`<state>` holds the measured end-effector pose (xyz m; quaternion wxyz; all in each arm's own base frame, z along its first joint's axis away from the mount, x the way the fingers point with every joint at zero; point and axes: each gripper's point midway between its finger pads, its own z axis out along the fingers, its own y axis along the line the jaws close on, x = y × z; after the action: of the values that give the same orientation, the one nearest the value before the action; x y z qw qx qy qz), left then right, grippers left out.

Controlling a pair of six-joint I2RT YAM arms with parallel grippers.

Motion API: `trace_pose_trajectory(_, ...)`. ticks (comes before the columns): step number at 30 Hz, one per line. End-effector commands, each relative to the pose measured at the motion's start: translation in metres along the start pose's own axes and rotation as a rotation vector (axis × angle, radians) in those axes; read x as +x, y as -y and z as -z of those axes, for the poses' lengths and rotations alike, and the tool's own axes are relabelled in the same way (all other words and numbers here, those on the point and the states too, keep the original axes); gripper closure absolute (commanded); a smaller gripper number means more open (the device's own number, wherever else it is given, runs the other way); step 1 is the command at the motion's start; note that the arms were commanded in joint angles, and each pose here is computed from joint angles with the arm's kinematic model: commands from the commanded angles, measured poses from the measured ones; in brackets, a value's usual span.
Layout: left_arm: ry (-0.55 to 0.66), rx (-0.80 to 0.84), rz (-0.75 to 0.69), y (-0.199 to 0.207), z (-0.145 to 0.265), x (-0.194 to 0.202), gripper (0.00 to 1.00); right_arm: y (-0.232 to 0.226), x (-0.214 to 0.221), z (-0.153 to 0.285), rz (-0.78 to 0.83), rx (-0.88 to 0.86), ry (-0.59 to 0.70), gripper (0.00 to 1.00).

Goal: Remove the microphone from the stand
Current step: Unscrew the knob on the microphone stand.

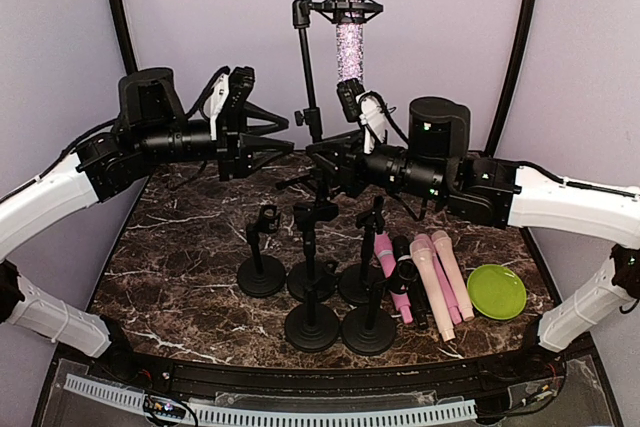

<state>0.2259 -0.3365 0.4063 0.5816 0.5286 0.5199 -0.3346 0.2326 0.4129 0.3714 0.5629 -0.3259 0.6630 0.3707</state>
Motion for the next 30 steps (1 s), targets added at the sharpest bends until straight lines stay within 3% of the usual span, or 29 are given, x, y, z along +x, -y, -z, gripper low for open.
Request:
trace_pose_trajectory(1, 0.031, -0.020, -0.062, -0.005, -0.001, -0.017, 0.53, -0.012, -0.058, 0.012, 0.010, -0.037, 0.176, 1.00)
trace_pose_trajectory(10, 0.055, -0.066, -0.067, -0.017, -0.006, -0.024, 0.50, -0.015, -0.055, 0.007, 0.010, -0.059, 0.157, 1.00)
trace_pose_trajectory(19, 0.054, -0.038, -0.059, -0.013, -0.010, -0.022, 0.63, -0.015, -0.056, 0.009, 0.010, -0.055, 0.163, 1.00)
trace_pose_trajectory(26, 0.013, -0.034, -0.027, -0.011, -0.012, -0.007, 0.54, -0.014, -0.060, 0.012, 0.011, -0.047, 0.177, 1.00)
trace_pose_trajectory(30, 0.006, -0.039, -0.018, -0.012, -0.013, -0.004, 0.56, -0.014, -0.060, 0.012, 0.012, -0.046, 0.177, 1.00)
